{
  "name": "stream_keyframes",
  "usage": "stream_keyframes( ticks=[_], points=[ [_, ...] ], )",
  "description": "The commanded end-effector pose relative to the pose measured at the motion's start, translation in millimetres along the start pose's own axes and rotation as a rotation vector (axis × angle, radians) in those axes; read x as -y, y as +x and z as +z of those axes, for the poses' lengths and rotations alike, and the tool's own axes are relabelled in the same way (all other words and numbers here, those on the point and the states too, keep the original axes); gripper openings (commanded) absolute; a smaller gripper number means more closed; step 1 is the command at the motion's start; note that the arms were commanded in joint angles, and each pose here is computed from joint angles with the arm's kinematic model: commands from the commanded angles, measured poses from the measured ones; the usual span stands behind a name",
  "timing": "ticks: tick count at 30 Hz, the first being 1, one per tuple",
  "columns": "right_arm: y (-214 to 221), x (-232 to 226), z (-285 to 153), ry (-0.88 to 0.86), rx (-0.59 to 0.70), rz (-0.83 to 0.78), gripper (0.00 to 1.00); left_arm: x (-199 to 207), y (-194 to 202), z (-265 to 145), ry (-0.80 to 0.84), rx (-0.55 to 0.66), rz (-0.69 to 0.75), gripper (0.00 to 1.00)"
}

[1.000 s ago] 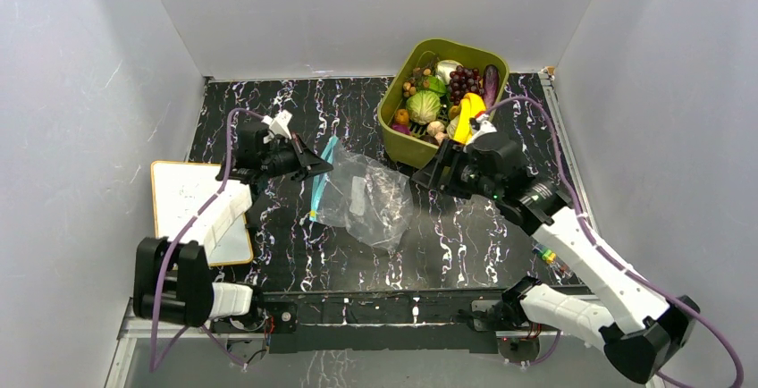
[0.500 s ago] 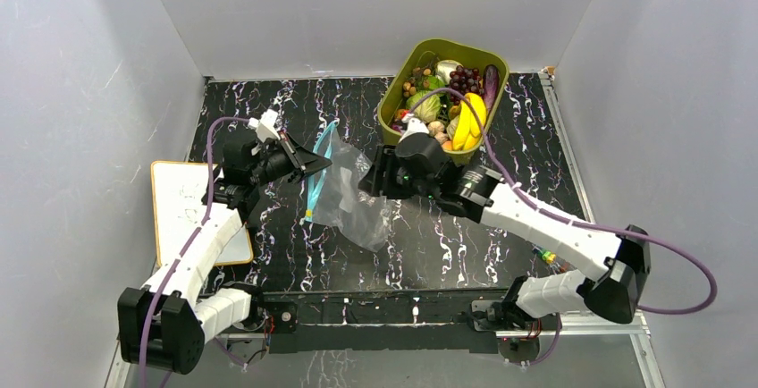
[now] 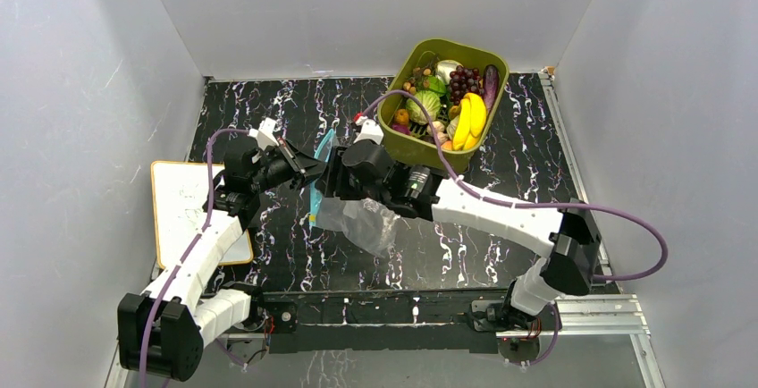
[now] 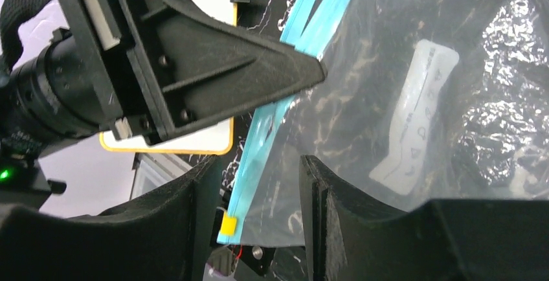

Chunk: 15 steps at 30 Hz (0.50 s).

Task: Place the food in the zip-top bag and seal the zipper
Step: Open the zipper of the food storage bag.

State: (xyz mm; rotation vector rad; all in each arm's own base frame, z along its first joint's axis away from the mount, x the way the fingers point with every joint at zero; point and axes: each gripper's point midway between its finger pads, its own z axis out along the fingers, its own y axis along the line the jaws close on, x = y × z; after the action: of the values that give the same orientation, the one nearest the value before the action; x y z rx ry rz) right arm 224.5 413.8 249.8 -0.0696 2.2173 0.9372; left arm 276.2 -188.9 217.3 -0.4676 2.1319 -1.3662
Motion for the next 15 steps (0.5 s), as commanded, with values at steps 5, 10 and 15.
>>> stream_keyframes(
  ticks=[5, 10, 15],
  points=[
    [-20.4, -17.1, 17.7, 0.018, 0.074, -0.013, 0.45, 25.3, 5.8, -11.4, 0.075, -0.021, -0.001, 0.00],
    [-18.3, 0.1, 29.4, 0.127, 0.073, -0.049, 0.38, 31.6, 8.1, -14.0, 0.103, -0.028, -0.020, 0.00],
    [-18.9, 6.0, 29.2, 0.147, 0.090, -0.061, 0.08, 32.0, 9.5, -15.1, 0.099, -0.039, -0.011, 0.00]
  ],
)
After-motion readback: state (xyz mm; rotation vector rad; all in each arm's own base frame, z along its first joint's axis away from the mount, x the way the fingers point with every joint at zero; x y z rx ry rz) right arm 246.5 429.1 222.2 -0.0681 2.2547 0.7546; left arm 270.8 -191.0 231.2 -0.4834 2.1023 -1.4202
